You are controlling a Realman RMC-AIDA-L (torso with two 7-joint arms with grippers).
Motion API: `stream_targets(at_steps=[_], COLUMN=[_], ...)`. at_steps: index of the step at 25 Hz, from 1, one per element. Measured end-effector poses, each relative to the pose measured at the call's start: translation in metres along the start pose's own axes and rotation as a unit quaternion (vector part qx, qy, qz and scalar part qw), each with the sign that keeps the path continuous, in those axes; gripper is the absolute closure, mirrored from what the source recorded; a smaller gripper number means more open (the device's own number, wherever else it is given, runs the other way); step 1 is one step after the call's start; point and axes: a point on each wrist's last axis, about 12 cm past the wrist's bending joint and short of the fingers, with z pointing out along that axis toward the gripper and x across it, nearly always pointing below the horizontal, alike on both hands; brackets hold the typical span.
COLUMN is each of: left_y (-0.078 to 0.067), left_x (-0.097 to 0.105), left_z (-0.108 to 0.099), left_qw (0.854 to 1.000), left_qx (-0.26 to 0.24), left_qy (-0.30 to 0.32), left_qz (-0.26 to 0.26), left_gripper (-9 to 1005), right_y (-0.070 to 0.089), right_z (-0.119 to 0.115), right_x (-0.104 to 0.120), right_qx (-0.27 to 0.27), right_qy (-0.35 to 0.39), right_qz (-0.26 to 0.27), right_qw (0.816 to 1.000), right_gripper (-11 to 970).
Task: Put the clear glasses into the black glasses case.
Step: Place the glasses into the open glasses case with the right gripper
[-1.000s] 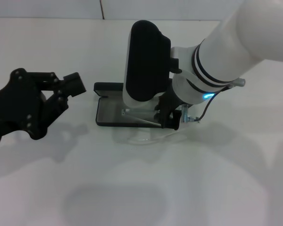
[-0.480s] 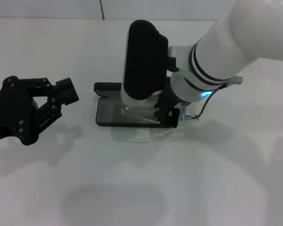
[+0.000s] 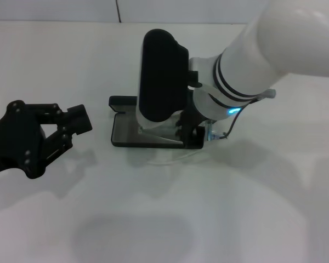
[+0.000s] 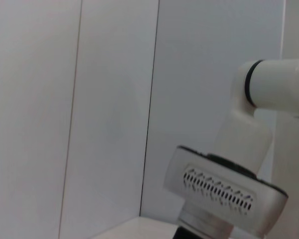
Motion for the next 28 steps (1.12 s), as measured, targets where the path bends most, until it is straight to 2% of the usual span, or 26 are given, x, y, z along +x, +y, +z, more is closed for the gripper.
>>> stream_targets(at_steps=[14,28], left_y=[0.002,0.002], left_x=[0.004,0.002], left_z=[-0.01,-0.016], left_qw=[0.999,0.999], left_qx=[0.0,-0.029], left_qy=[0.046,0.031], left_qz=[-0.017,-0.012], left_gripper=[774,733], right_y=[-0.001,0.001], right_z=[0.0,0.008], right_x=[-0.01,-0.013], right_qx=[0.016,0.027], right_qy=[-0.015,-0.022], right_qz=[-0.02,-0.043], right_qw=[1.0,0.998], right_gripper=[868,869])
